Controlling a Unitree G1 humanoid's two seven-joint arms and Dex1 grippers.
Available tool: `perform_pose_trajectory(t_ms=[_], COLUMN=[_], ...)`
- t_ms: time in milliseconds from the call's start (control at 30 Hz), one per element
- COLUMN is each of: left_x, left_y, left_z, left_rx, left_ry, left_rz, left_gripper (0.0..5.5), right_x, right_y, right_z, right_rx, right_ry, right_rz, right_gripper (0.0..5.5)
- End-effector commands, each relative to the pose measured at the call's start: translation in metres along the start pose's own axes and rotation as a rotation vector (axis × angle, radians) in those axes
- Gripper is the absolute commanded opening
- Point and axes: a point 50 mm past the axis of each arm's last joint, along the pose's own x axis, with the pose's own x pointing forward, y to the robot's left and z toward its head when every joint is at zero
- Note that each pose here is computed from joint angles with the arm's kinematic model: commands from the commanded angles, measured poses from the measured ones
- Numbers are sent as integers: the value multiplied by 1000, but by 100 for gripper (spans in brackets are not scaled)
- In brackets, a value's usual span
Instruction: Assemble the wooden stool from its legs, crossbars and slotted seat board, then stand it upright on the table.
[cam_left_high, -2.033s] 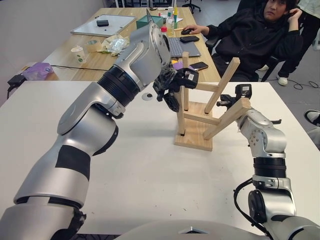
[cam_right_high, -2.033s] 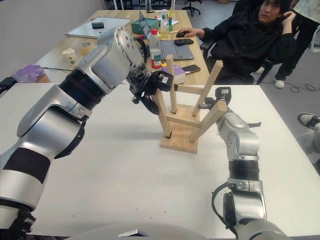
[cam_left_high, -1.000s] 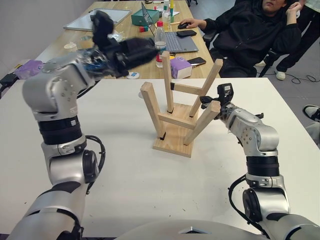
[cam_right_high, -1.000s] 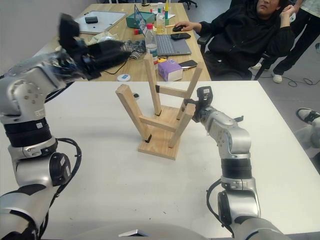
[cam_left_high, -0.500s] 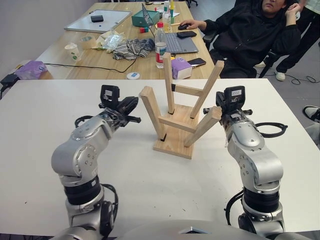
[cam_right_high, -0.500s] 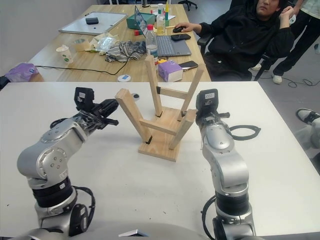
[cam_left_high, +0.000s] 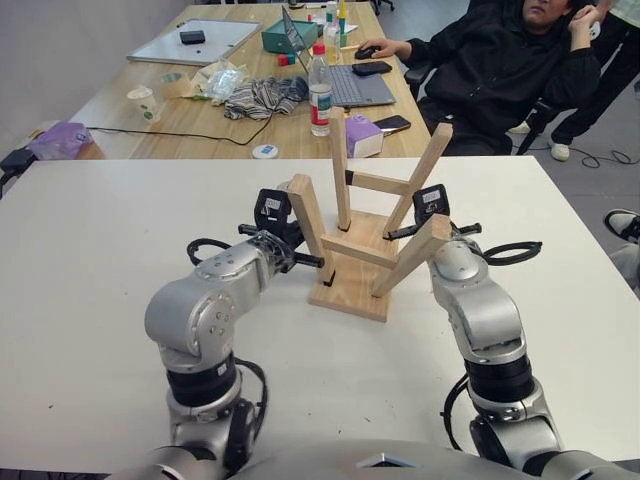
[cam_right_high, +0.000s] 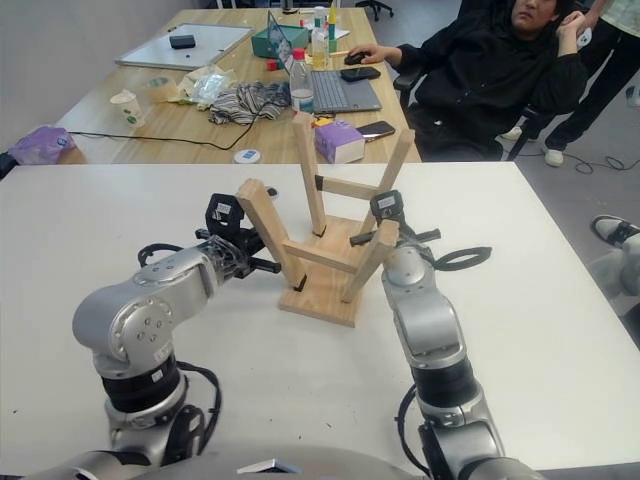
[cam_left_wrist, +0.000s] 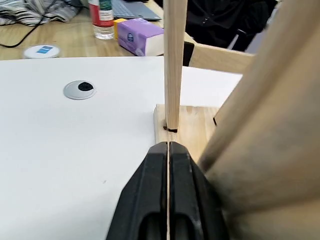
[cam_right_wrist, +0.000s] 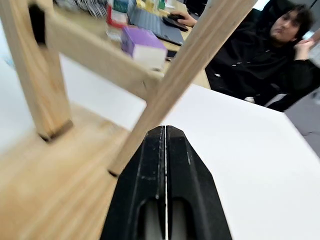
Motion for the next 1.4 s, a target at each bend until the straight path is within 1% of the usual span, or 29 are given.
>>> perform_pose_trajectory(t_ms=[33, 67, 133, 200, 233, 267, 300, 333, 367, 400, 433, 500, 567, 600, 633, 667, 800, 933, 1000, 1067, 1200, 1267, 1333, 1367, 1400], left_x=[-17, -20, -23, -31, -39, -48, -54, -54, -51, -42, -33, -8, 3, 6, 7, 7, 10, 11, 10, 4, -18, -39, -56, -58, -53], left_y=[86, 89, 80, 43, 27, 15, 7, 2, -2, -6, -10, -26, -36, -40, -43, -46, -58, -74, -75, -69, -32, -3, 30, 46, 61], left_z=[46, 63, 95, 146, 167, 184, 194, 195, 189, 176, 158, 88, 34, 15, 3, -1, 4, -1, 1, 15, 79, 117, 136, 138, 130], left_rx=[20, 22, 19, -1, -9, -25, -37, -54, -61, -94, -128, -221, -287, -302, -317, -332, -386, -426, -429, -423, -460, -540, -679, -731, -666], left_ry=[-259, -364, -534, -717, -779, -819, -826, -778, -703, -608, -507, -225, -27, 39, 73, 82, 39, 53, 42, -37, -401, -647, -827, -861, -798], left_rz=[316, 299, 197, -82, -199, -301, -367, -417, -446, -465, -476, -489, -461, -444, -434, -434, -457, -492, -500, -532, -591, -614, -592, -535, -372], left_gripper=[2, 2, 2, 2, 2, 2, 2, 2, 2, 2, 2, 2, 2, 2, 2, 2, 2, 2, 2, 2, 2, 2, 2, 0, 0], right_x=[-1, -3, -10, -29, -39, -48, -54, -55, -53, -48, -42, -27, -17, -15, -14, -15, -13, -14, -14, -14, -16, -17, -17, -17, -17], right_y=[-57, -64, -67, -54, -50, -50, -51, -50, -48, -43, -37, -9, 10, 16, 21, 24, 32, 46, 47, 42, 25, 13, -1, -8, -20], right_z=[35, 51, 90, 158, 182, 201, 211, 212, 207, 195, 181, 131, 85, 70, 61, 56, 52, 52, 53, 56, 71, 82, 93, 98, 106], right_rx=[273, 338, 420, 518, 545, 570, 583, 587, 589, 611, 641, 712, 754, 767, 776, 781, 837, 888, 897, 900, 915, 968, 1030, 1067, 1135], right_ry=[-223, -317, -512, -778, -869, -933, -960, -949, -913, -852, -784, -568, -396, -340, -307, -292, -274, -248, -246, -261, -326, -368, -409, -430, -464], right_rz=[-194, -195, -130, 142, 265, 372, 449, 511, 555, 584, 598, 606, 580, 566, 559, 554, 532, 550, 552, 543, 566, 591, 609, 616, 616], right_gripper=[0, 0, 0, 0, 0, 0, 0, 0, 0, 0, 0, 0, 0, 0, 0, 0, 0, 0, 0, 0, 0, 0, 0, 22, 41])
